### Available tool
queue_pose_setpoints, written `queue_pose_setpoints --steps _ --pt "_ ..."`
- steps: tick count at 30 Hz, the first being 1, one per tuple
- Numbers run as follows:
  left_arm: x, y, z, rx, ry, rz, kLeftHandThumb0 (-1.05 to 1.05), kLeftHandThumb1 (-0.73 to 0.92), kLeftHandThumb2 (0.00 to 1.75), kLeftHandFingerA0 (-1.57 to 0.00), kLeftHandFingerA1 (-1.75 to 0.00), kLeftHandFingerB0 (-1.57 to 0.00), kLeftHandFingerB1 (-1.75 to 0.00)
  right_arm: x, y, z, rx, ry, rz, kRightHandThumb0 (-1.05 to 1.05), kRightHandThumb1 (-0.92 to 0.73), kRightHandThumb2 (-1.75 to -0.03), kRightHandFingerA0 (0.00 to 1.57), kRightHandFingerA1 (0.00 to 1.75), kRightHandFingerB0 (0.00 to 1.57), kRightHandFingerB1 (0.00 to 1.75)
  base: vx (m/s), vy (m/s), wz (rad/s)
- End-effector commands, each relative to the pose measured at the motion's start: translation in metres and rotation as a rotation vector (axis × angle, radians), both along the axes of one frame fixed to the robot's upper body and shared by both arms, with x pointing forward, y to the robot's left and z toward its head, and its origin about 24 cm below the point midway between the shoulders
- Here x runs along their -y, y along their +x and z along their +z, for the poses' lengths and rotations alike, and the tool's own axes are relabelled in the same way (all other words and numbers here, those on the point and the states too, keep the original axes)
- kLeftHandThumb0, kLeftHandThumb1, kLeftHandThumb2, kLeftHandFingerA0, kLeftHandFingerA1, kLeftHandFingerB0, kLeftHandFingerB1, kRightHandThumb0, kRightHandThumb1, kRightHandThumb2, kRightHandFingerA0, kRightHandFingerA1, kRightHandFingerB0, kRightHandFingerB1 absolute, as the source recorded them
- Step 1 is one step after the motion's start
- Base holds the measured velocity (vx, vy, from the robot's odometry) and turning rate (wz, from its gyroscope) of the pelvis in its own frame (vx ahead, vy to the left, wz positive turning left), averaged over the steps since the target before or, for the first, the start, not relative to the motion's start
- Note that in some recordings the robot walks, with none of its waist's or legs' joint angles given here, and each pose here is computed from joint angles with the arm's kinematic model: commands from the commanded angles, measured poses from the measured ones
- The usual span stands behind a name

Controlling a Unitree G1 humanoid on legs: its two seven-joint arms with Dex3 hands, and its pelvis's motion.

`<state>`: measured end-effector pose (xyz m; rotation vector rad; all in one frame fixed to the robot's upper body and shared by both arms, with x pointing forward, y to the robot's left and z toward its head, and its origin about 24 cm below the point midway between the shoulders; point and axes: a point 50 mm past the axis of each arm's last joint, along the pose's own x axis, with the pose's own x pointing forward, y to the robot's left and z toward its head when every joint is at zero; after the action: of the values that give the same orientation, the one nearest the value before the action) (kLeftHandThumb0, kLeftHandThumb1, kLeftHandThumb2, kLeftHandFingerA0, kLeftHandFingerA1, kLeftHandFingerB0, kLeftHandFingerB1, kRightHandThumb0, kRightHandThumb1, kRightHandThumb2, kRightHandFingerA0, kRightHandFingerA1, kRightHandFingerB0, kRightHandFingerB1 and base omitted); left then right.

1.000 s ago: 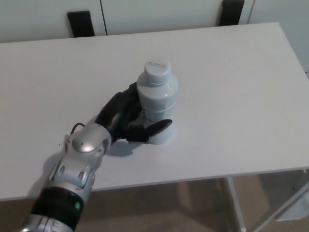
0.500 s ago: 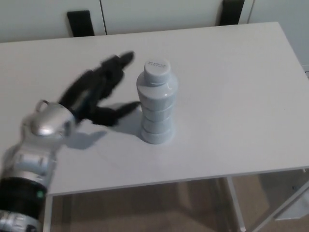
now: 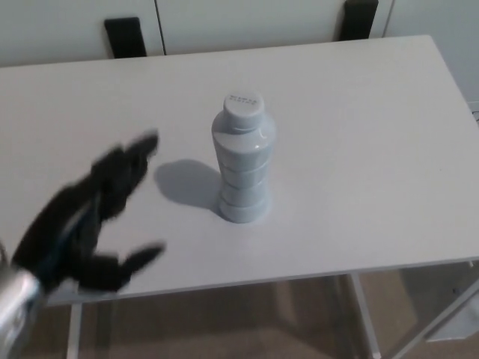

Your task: The robot picks up a bottle from a person using its left hand and walk towards the table in frontand put the bottle on the table.

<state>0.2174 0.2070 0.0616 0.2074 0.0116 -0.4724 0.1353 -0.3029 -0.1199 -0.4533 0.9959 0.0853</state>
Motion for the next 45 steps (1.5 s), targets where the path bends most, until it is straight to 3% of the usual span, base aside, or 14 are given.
queue_pose_setpoints --steps 1,6,11,14,17,18,19,21,37,38,39,43,44,45 --pt "-0.015 -0.152 0.054 0.115 -0.230 -0.401 -0.60 0.36 0.76 -0.36 -0.48 -0.29 -0.42 0.013 -0.020 -0.001 -0.073 -0.052 0.016 -0.57 -0.55 -0.95 0.40 0.56 0.23 0.47 0.00 0.000 0.00" --pt "-0.027 -0.177 0.042 -0.135 -0.200 -0.562 -0.56 0.41 0.57 -0.75 -0.46 -0.61 -0.41 0.015 -0.027 -0.002 -0.078 -0.045 0.012 -0.65 -0.59 -0.93 0.40 0.53 0.31 0.47 0.00 0.000 0.00" --pt "-0.040 -0.183 0.004 -0.412 -0.026 -0.660 -0.49 0.41 0.79 -0.62 -0.58 -0.46 -0.50 0.014 -0.039 -0.005 -0.108 -0.045 0.016 -0.68 -0.60 -0.94 0.39 0.53 0.30 0.47 0.00 0.000 0.00" --pt "-0.043 -0.186 -0.010 -0.488 -0.049 -0.613 -0.45 0.42 0.79 -0.62 -0.59 -0.48 -0.51 0.014 -0.043 -0.006 -0.119 -0.044 0.013 -0.63 -0.69 -0.63 0.41 0.39 0.41 0.37 0.00 0.000 0.00" --pt "-0.047 -0.184 -0.036 -0.515 -0.028 -0.536 -0.51 0.51 0.57 -0.64 -0.44 -0.60 -0.41 0.006 -0.020 -0.007 -0.124 -0.052 -0.003 -0.59 -0.73 -0.62 0.40 0.41 0.41 0.37 0.00 0.000 0.00" --pt "-0.049 -0.183 -0.042 -0.539 -0.027 -0.515 -0.48 0.44 0.84 -0.60 -0.59 -0.49 -0.53 0.007 -0.021 -0.007 -0.123 -0.052 -0.003 -0.58 -0.72 -0.62 0.40 0.41 0.40 0.37 0.00 0.000 0.00" --pt "-0.051 -0.179 -0.056 -0.577 -0.019 -0.432 -0.46 0.46 0.87 -0.71 -0.64 -0.48 -0.53 0.008 -0.020 -0.006 -0.125 -0.055 -0.006 -0.67 -0.62 -0.95 0.37 0.54 0.30 0.48 0.00 0.000 0.00" --pt "-0.055 -0.173 -0.080 -0.643 -0.025 -0.267 -0.49 0.54 0.59 -0.72 -0.48 -0.57 -0.40 0.008 -0.018 -0.006 -0.128 -0.063 -0.009 -0.66 -0.62 -0.95 0.38 0.54 0.31 0.48 0.00 0.000 0.00" --pt "-0.106 -0.098 -0.156 -0.737 0.209 0.594 -0.31 0.64 0.65 -0.22 -0.43 -0.23 -0.39 -0.003 -0.022 -0.012 -0.125 -0.047 0.000 -0.67 -0.60 -0.96 0.40 0.55 0.32 0.48 0.00 0.000 0.00" --pt "-0.118 -0.102 -0.161 -0.766 0.349 0.607 -0.56 0.47 0.81 -0.25 -0.47 -0.31 -0.48 -0.005 -0.020 -0.012 -0.117 -0.034 -0.006 -0.61 -0.70 -0.64 0.41 0.41 0.40 0.37 0.00 0.000 0.00" --pt "-0.120 -0.103 -0.162 -0.779 0.392 0.601 -0.54 0.64 0.60 -0.31 -0.35 -0.33 -0.34 -0.004 -0.020 -0.012 -0.112 -0.032 -0.012 -0.68 -0.61 -0.94 0.37 0.54 0.31 0.48 0.00 0.000 0.00" --pt "-0.128 -0.105 -0.163 -0.844 0.431 0.550 -0.68 0.70 0.61 -0.24 -0.36 -0.22 -0.32 0.004 -0.011 -0.005 -0.079 -0.032 -0.038 -0.68 -0.60 -0.93 0.35 0.54 0.29 0.48 0.00 0.000 0.00" --pt "-0.128 -0.101 -0.162 -0.837 0.414 0.545 -0.71 0.72 0.62 -0.20 -0.33 -0.20 -0.30 0.005 -0.007 -0.003 -0.065 -0.031 -0.043 -0.62 -0.70 -0.62 0.38 0.42 0.39 0.37 0.00 0.000 0.00" --pt "-0.128 -0.097 -0.161 -0.821 0.416 0.528 -0.73 0.73 0.62 -0.22 -0.32 -0.22 -0.30 0.005 -0.003 -0.002 -0.054 -0.033 -0.042 -0.67 -0.60 -0.95 0.38 0.56 0.28 0.47 0.00 0.000 0.00"
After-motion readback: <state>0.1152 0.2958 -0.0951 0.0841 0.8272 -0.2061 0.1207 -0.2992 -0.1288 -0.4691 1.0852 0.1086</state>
